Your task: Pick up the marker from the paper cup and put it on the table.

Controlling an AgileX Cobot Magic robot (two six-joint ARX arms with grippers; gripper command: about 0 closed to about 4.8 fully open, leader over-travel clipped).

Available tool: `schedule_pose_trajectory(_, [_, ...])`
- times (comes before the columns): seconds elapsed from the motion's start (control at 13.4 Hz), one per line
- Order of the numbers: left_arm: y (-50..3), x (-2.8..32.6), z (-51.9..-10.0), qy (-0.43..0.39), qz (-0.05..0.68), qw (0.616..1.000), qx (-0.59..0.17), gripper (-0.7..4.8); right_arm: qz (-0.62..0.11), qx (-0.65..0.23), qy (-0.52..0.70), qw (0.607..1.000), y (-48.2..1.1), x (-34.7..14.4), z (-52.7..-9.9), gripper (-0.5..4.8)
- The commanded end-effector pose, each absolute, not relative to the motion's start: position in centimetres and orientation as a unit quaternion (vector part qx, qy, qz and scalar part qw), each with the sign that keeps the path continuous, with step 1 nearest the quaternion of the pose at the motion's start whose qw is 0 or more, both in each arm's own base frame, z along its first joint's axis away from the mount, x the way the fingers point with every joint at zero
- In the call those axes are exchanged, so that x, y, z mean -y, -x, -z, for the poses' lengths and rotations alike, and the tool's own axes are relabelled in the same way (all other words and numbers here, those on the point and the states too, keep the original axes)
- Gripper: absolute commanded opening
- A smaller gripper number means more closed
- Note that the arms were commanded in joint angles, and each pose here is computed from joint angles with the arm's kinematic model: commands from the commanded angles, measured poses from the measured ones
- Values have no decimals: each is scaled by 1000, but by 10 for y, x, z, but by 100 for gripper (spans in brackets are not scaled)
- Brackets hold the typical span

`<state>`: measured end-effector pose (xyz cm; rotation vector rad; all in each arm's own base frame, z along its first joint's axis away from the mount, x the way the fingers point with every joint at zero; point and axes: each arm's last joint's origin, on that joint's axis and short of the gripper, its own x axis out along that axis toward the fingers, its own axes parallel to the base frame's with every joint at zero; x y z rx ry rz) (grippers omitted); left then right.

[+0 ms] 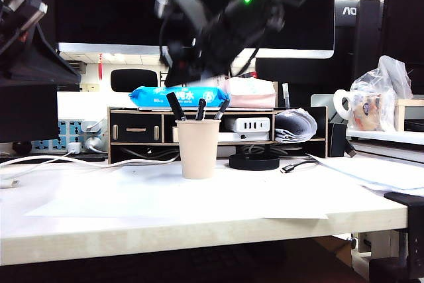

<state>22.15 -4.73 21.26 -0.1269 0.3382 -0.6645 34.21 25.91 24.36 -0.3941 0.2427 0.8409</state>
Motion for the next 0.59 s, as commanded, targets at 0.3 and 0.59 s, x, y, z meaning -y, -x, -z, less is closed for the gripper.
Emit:
schedule_pose_trajectory(0.3, [-222,48,-217,58,331,930,-151,-3,-387,-97,191,897,-346,-263,-240,149])
schedule_pose_trajectory(0.59, [-222,48,-217,58,331,930,-151,-3,-382,-87,189,900,-349,-265,-241,150])
